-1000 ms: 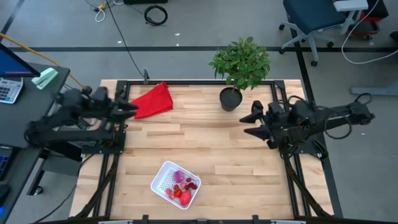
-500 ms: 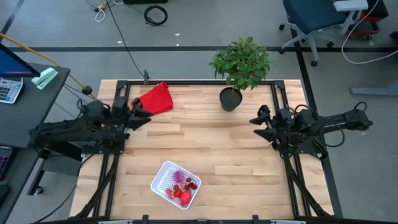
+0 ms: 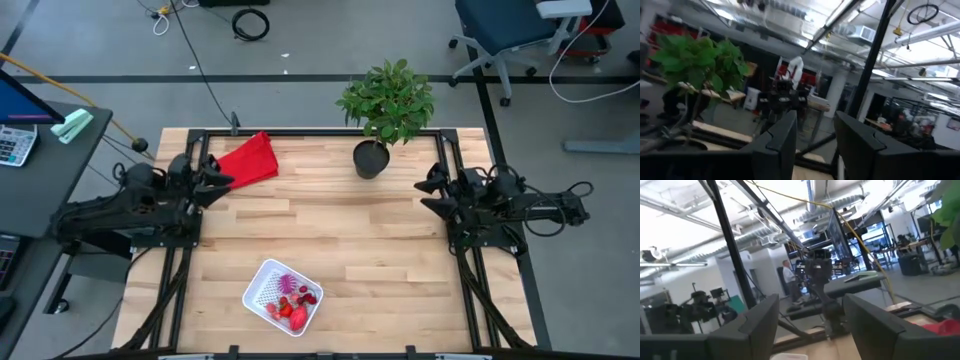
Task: Pick and placing Produce into tupperware
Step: Return to Home Position
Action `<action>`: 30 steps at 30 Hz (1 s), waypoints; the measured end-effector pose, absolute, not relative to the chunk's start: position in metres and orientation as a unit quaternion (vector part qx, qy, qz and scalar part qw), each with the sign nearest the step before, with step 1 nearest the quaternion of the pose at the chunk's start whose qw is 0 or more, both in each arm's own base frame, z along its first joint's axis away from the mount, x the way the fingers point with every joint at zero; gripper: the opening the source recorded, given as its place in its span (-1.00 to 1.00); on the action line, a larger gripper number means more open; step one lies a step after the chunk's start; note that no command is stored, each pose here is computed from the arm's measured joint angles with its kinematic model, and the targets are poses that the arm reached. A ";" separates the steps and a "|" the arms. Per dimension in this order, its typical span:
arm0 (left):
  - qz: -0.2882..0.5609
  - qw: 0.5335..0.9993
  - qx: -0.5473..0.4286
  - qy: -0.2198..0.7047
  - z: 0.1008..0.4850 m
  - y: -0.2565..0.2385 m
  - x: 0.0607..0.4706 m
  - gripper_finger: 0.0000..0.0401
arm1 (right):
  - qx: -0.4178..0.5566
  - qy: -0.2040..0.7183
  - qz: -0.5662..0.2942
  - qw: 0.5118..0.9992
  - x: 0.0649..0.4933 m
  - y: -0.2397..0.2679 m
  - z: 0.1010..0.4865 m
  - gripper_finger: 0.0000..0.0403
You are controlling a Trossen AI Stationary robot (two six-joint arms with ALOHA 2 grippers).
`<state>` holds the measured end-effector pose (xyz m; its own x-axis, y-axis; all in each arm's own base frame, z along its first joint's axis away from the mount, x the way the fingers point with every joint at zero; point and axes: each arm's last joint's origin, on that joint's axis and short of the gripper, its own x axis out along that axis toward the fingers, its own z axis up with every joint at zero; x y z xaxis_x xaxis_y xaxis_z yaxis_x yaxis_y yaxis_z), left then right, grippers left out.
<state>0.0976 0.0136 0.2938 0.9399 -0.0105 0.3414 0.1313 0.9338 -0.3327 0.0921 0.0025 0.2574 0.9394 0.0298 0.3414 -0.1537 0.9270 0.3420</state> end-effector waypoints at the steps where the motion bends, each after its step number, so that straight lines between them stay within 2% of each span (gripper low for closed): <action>1: -0.030 0.968 -0.175 -0.175 0.294 0.014 0.096 -0.31 | 0.178 -0.167 0.046 0.969 0.092 0.002 0.257 0.16; 8: -0.001 0.971 -0.151 -0.186 0.295 0.014 0.090 -0.33 | 0.142 -0.161 0.030 0.976 0.093 0.001 0.255 0.15; 19: 0.025 0.972 -0.139 -0.190 0.295 0.016 0.091 -0.27 | 0.172 -0.174 0.006 0.970 0.101 -0.004 0.216 0.15; 23: 0.024 0.971 -0.147 -0.188 0.295 0.016 0.091 -0.30 | 0.203 -0.150 -0.010 0.967 0.104 -0.007 0.199 0.15; 30: 0.029 0.974 -0.156 -0.160 0.281 0.017 0.096 -0.32 | 0.182 -0.151 -0.064 0.970 0.104 -0.013 0.197 0.15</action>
